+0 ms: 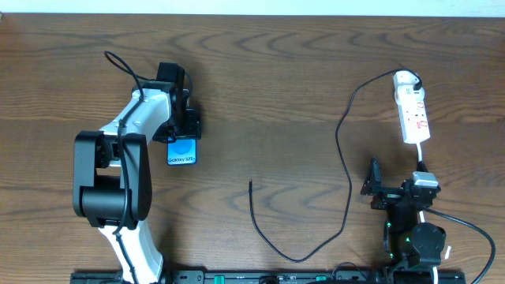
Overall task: Plug charger to phone and switch on socket
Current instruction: 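Lower the left gripper and close it on the phone's bottom edge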
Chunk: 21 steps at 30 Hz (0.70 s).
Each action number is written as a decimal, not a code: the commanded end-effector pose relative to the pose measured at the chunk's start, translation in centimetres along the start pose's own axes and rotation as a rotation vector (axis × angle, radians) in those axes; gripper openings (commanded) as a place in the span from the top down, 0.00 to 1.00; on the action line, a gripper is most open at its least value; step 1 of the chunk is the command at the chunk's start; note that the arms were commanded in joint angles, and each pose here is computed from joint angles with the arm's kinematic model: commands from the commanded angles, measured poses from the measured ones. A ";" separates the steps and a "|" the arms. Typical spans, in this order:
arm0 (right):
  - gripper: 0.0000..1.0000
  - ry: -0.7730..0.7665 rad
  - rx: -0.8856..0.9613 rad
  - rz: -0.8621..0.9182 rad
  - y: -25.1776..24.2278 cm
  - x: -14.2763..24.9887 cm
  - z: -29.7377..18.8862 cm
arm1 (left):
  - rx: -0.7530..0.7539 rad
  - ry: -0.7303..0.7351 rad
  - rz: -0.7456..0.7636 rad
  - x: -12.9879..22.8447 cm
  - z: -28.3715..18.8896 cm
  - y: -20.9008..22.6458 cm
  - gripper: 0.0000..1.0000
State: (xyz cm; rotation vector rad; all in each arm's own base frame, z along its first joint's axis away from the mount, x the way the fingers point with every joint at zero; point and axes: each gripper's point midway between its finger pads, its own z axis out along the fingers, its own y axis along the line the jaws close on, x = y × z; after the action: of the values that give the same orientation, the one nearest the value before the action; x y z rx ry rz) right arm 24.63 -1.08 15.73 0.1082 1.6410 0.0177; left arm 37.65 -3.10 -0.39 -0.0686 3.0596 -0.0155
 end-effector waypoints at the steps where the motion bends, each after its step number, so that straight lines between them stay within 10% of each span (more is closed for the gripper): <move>1: 0.01 0.001 -0.005 0.012 0.2 0.1 0.0 | -0.035 0.084 -0.002 2.3 2.5 0.6 0.34; 21: 0.01 0.001 -0.005 0.012 0.2 0.1 0.0 | -0.035 0.084 -0.002 2.3 2.5 0.6 0.50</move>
State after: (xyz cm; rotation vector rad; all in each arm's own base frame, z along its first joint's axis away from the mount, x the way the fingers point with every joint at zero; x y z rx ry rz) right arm 24.63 -1.08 15.72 0.1082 1.6414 0.0177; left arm 37.65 -3.10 -0.39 -0.0686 3.0596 -0.0155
